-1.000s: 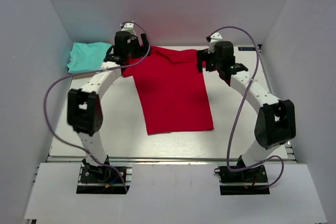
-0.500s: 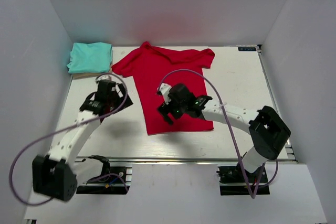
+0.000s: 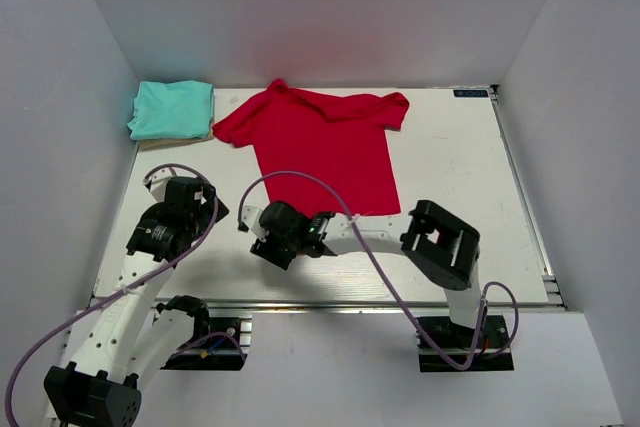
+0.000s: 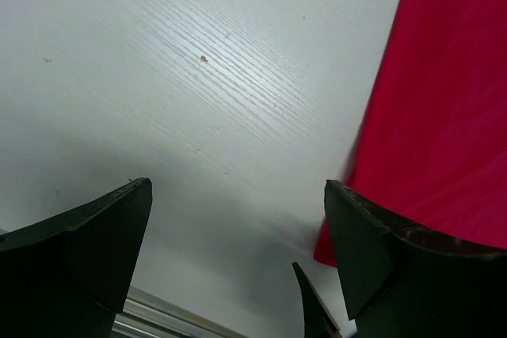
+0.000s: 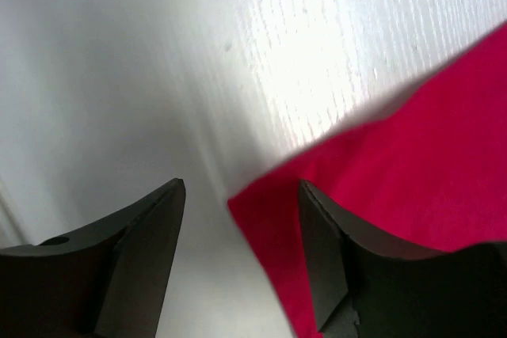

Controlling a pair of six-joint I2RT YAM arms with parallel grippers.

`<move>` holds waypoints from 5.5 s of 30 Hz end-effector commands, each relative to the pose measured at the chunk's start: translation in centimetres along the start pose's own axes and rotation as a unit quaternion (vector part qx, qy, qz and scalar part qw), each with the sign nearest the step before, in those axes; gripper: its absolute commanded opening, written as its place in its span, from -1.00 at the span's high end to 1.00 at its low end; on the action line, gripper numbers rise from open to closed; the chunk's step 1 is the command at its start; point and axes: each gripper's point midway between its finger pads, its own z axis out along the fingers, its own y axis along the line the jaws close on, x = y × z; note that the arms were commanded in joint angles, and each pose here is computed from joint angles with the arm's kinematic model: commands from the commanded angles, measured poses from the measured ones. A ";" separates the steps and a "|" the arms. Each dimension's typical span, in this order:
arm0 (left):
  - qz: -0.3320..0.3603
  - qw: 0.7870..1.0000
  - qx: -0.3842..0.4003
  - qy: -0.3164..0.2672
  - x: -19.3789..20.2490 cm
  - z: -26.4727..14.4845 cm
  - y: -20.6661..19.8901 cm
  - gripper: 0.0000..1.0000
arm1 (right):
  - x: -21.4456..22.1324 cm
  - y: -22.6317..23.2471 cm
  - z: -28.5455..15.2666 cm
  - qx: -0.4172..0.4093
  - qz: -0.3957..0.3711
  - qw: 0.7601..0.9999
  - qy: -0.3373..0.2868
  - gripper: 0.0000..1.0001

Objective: Fold and stack the t-shirts
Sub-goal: Flatten out the tshirt

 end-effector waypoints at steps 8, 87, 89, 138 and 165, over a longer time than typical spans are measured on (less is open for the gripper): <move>-0.011 1.000 -0.021 -0.004 0.0 -0.1 1.0 -0.99 | 2.9 -3.4 2.2 0.102 0.029 0.993 0.059 -0.20; 0.461 0.827 0.270 0.176 18.9 5.7 -18.7 -0.27 | 21.6 -15.2 -11.3 0.176 0.534 0.822 0.090 0.00; 0.465 0.826 0.267 0.173 18.9 5.5 -18.8 -0.25 | 21.9 -15.1 -11.4 0.177 0.541 0.817 0.092 0.00; 0.373 0.823 -0.117 0.412 16.8 -6.4 3.7 1.00 | 28.2 -14.3 -13.7 0.245 0.595 0.739 0.200 0.43; 0.411 0.846 0.200 0.275 13.8 -3.3 -15.3 -1.00 | 26.0 -17.3 -18.8 0.325 0.544 0.756 0.163 -0.66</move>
